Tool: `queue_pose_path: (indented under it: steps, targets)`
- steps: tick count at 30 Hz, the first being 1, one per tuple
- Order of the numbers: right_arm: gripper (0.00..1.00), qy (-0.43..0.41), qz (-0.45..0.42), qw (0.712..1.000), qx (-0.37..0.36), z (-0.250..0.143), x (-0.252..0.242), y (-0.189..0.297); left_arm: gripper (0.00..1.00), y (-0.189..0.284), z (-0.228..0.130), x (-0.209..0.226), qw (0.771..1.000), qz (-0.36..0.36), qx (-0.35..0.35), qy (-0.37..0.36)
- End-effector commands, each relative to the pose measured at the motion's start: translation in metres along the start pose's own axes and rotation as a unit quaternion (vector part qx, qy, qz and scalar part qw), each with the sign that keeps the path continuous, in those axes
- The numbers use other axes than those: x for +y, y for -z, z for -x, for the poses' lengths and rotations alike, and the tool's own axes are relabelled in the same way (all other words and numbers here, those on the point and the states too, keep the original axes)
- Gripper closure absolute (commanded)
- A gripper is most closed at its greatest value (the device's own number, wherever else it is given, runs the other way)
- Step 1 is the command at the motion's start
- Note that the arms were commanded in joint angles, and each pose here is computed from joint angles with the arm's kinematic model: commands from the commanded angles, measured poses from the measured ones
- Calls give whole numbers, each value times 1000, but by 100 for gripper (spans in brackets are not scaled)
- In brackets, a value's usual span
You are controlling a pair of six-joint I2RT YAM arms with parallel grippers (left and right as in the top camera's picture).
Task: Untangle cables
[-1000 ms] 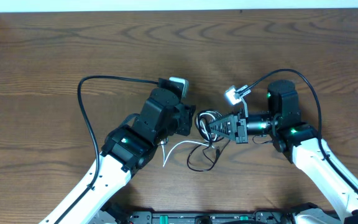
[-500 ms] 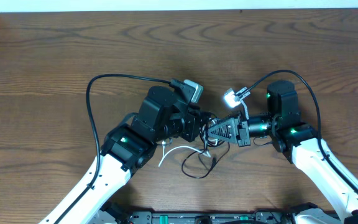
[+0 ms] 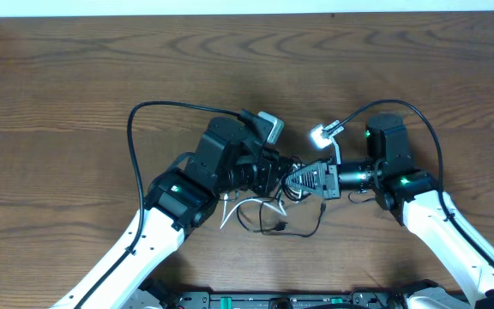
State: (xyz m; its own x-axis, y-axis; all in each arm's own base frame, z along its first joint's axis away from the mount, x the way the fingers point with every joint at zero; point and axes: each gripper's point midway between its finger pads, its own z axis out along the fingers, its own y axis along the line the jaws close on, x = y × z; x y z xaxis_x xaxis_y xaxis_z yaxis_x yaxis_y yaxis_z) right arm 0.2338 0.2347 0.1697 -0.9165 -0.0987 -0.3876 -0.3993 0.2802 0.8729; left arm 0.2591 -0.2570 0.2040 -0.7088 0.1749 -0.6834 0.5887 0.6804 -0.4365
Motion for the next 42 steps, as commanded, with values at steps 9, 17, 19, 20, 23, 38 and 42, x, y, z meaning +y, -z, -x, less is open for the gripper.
queue_pose_path:
  steps: [9,17,19,20,23,38,42]
  targets:
    - [99,-174,-365,914,-16,-46,-122,48,61,-7,-29,7,998,11,63,27]
    - [99,-133,-260,956,-33,-19,-91,24,39,-31,-51,3,990,-31,120,68]
    - [99,-132,-251,958,-38,-15,-89,23,39,-35,-55,-2,988,-49,131,72]
    - [99,-136,-251,958,-39,-15,-89,23,39,-36,-56,-4,987,-56,135,73]
    - [99,-131,-230,963,-45,-10,-82,19,39,-40,-63,-18,984,-84,148,53]
    - [99,-87,-120,987,-60,16,-42,6,39,-47,-81,31,985,66,161,1]
    - [99,-57,-68,994,-58,24,-21,2,39,-51,-82,33,984,66,163,2]
